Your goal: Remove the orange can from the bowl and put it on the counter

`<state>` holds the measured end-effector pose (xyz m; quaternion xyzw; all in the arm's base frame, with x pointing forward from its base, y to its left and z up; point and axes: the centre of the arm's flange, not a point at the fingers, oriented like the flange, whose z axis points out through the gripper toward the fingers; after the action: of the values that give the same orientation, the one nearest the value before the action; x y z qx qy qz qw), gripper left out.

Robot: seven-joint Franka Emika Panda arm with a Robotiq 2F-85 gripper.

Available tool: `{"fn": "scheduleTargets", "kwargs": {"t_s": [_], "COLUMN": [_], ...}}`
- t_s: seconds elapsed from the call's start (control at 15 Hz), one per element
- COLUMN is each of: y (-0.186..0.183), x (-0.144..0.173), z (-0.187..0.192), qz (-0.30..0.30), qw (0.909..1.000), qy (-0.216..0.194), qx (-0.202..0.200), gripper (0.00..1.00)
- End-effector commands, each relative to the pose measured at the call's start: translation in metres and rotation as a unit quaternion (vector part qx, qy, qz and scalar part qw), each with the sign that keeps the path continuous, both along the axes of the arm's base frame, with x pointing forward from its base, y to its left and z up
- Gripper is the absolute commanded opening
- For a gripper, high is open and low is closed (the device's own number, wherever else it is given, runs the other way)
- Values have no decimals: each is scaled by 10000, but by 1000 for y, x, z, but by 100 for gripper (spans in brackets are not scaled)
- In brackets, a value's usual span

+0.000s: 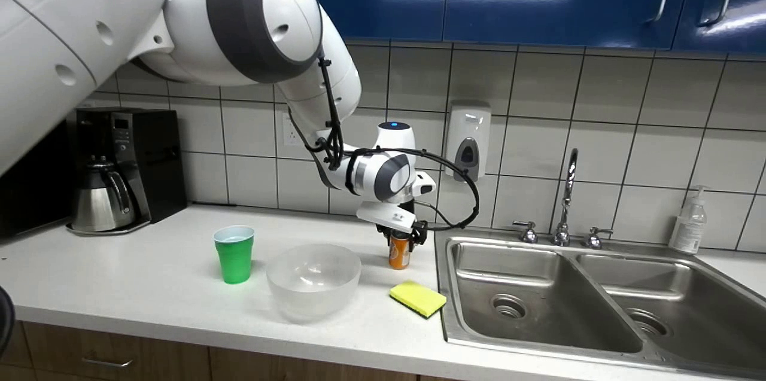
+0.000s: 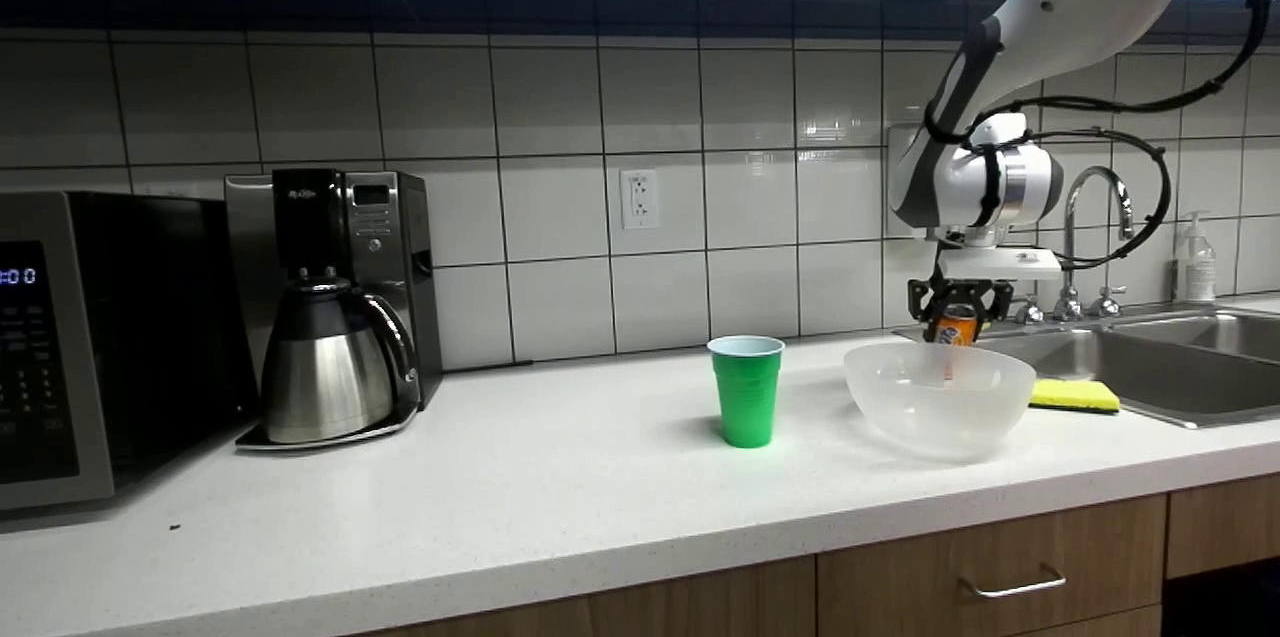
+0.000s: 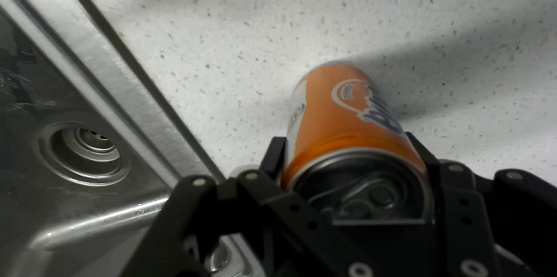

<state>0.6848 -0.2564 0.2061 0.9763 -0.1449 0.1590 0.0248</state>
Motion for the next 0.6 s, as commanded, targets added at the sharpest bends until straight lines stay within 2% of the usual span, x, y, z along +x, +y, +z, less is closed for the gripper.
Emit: {"fn": "scheduleTargets", "kwargs": {"t_s": [0.0,0.2,0.27,0.33,0.4,0.53], "y": [-12,-12,-13,-13,-13,-14], "x": [35,45,48,50,52,55], "z": [0,-2,-2,-2,-2,-3], "qz": [141,155,160,156,164,169], "qw": [9998,9996,9996,9996,9996,9996], "qy": [-46,-25,0,22,31,61], "qx": [133,217,217,229,224,220], "gripper": [40,40,90,91,98,100]}}
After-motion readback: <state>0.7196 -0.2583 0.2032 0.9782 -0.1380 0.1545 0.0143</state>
